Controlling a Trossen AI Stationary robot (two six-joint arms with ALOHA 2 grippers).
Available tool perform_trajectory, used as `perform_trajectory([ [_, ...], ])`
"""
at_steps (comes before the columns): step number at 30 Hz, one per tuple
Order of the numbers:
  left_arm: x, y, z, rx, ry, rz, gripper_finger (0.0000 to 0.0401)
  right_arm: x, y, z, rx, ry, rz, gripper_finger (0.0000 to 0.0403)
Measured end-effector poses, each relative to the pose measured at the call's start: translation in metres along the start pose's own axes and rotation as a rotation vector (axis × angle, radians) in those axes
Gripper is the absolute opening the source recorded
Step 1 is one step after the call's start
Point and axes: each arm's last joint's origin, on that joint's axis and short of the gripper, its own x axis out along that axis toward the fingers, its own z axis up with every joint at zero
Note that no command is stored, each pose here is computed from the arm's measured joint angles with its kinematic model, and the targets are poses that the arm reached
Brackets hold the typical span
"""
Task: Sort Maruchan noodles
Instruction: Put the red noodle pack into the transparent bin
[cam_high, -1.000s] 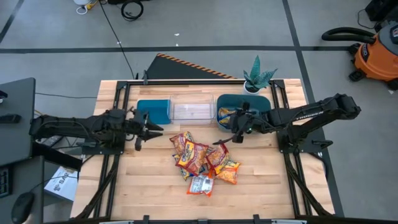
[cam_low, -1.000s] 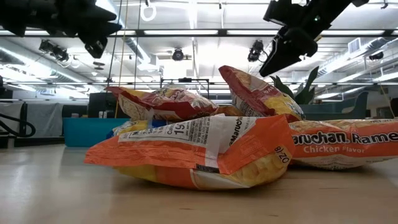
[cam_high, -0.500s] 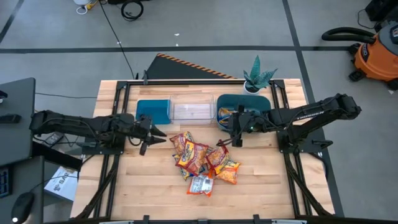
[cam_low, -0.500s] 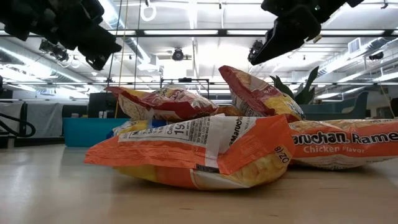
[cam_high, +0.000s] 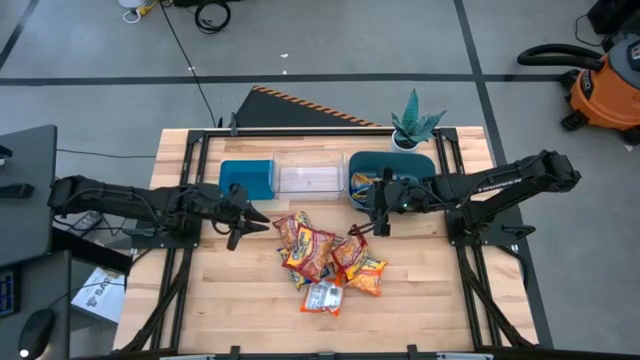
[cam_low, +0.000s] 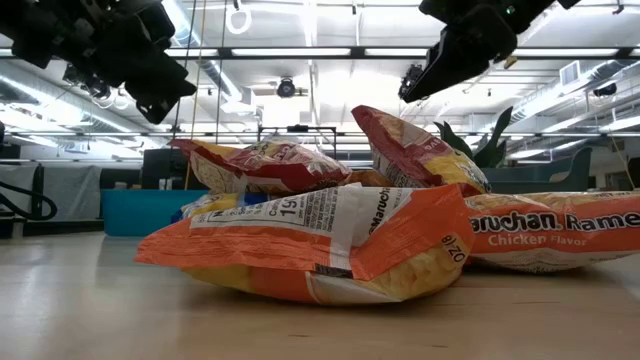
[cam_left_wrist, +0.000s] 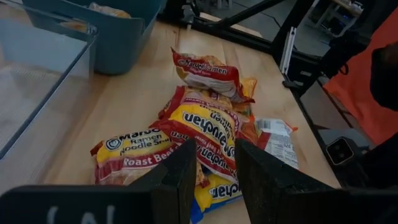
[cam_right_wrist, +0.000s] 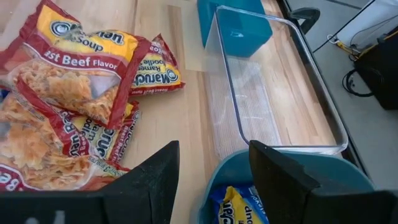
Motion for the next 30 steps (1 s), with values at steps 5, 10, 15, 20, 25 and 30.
perform_trajectory([
  [5,-0.003,-0.004,0.011,0.031,0.022,0.007,0.0115,-0.01,0.001,0.014,-0.01,-0.014,0.017,0.0199],
  [10,-0.004,-0.002,0.008,0.071,0.049,0.051,0.0115,-0.011,0.007,0.009,-0.027,0.01,0.036,0.0199],
  [15,-0.004,-0.001,0.009,0.075,0.042,0.09,0.0115,-0.006,0.011,-0.002,-0.033,0.046,0.041,0.0199],
  [20,-0.004,-0.001,0.009,0.075,0.034,0.098,0.0115,-0.005,0.011,-0.005,-0.036,0.056,0.038,0.0199],
  [25,-0.003,-0.002,0.012,0.04,-0.003,0.093,0.0115,-0.005,0.011,-0.005,-0.037,0.057,0.037,0.0199],
  [30,0.006,-0.009,0.011,0.014,0.0,0.036,0.0115,-0.004,0.011,-0.005,-0.019,0.051,0.041,0.0199],
])
